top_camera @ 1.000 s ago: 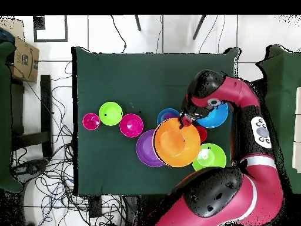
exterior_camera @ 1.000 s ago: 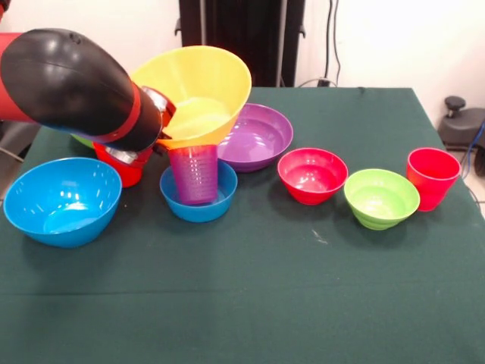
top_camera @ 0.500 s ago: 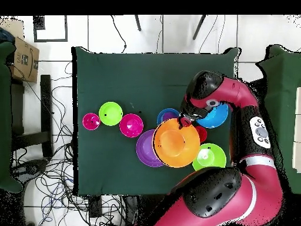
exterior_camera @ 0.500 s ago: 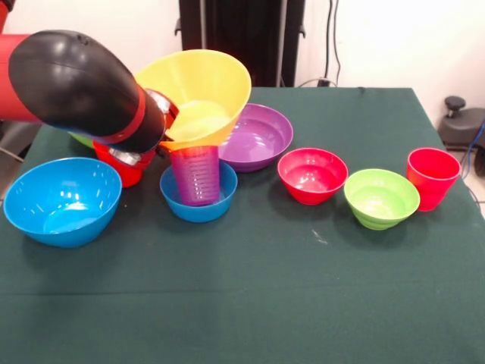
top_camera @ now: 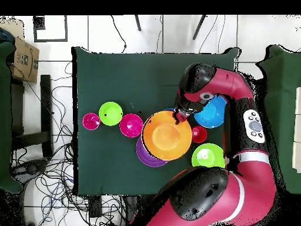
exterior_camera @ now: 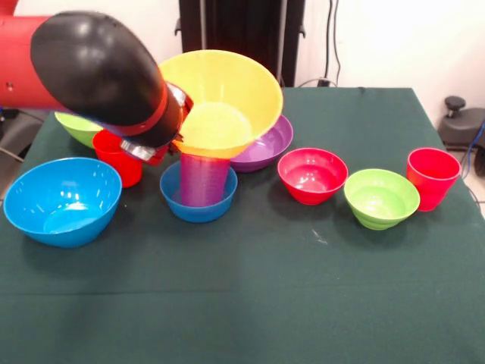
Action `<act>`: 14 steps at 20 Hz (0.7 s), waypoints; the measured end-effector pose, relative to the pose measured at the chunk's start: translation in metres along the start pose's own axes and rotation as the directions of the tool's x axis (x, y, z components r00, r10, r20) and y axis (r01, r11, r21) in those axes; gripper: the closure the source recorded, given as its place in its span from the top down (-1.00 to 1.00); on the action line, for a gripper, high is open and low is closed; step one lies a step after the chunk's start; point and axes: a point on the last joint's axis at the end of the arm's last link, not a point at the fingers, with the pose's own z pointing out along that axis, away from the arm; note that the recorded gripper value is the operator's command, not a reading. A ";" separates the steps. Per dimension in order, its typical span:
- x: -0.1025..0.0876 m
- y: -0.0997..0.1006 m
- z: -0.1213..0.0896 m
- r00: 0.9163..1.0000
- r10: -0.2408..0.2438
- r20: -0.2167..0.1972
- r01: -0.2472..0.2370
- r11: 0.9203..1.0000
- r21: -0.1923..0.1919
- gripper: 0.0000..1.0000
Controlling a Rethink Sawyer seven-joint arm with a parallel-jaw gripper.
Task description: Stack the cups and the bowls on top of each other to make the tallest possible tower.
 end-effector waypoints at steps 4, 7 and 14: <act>-0.011 0.006 -0.029 1.000 -0.003 -0.008 0.003 0.999 0.050 -1.00; -0.017 0.009 -0.057 1.000 0.000 -0.009 0.000 0.995 0.097 -1.00; -0.013 0.011 -0.093 1.000 0.016 0.005 -0.017 0.986 0.163 -1.00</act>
